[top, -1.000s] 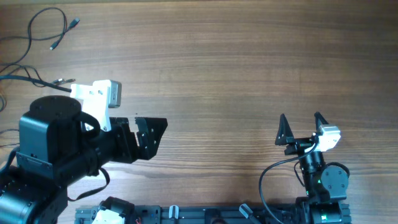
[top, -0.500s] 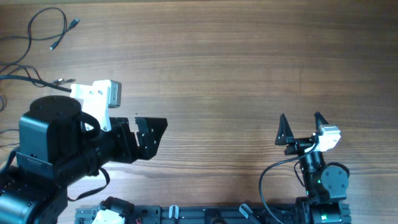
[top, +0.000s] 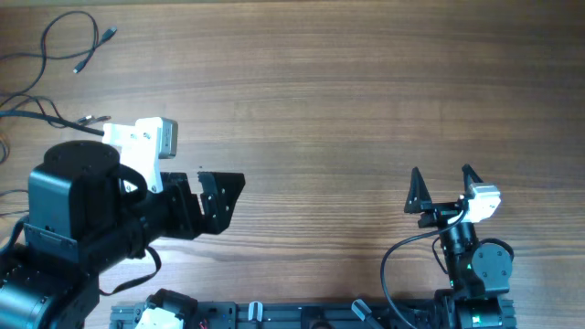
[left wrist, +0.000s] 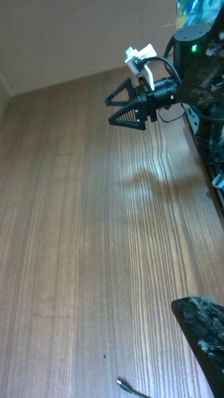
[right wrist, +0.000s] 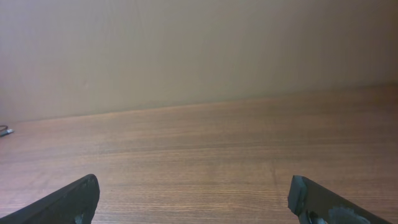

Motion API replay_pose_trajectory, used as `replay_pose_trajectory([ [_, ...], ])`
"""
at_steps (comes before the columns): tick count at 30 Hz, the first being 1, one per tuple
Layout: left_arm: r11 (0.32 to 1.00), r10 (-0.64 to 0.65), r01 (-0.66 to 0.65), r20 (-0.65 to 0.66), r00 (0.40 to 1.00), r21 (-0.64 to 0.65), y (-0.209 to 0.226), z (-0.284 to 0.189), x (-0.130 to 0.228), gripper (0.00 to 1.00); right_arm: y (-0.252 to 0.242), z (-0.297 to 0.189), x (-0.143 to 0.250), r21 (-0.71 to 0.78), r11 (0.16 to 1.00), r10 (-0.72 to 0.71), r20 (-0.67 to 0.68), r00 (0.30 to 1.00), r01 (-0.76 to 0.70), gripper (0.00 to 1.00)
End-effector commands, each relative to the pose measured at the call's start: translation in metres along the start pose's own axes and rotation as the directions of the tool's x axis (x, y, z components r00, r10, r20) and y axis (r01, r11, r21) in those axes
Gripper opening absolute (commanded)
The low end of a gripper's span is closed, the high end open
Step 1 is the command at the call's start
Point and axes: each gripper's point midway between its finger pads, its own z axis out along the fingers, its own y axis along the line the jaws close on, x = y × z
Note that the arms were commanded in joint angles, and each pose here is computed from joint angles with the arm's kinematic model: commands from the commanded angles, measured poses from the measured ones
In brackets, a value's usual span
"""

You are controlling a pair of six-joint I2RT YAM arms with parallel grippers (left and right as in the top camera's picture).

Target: Untangle cables

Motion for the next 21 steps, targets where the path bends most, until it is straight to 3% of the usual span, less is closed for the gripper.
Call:
replay_pose_trajectory([
  [1, 0.999, 0.020, -0.020, 0.008, 1.000, -0.029, 0.005, -0.001, -0.001, 1.00, 0.000, -0.001, -0.003, -0.003, 1.000, -0.019, 0.014, 1.000, 0.019, 1.00],
  [7, 0.988, 0.095, -0.091, 0.030, 0.995, -0.125, 0.038, 0.000, 0.008, 1.00, 0.000, -0.001, -0.003, -0.003, 1.000, -0.019, 0.014, 1.000, 0.019, 1.00],
  [12, 0.948, 0.308, -0.292, 0.138, 0.941, -0.123, 0.056, 0.019, 0.029, 1.00, 0.000, -0.001, -0.003, -0.003, 1.000, -0.019, 0.014, 1.000, 0.019, 1.00],
  [18, 0.969, 0.230, -0.203, 0.220, 0.948, -0.139, 0.092, 0.033, 0.069, 1.00, 0.000, -0.001, -0.003, -0.003, 1.000, -0.019, 0.014, 1.000, 0.019, 1.00],
  [21, 0.950, 0.311, -0.297, 0.218, 0.925, -0.096, 0.089, 0.048, 0.070, 1.00, 0.000, -0.001, -0.003, -0.003, 1.000, -0.019, 0.014, 1.000, 0.019, 1.00],
])
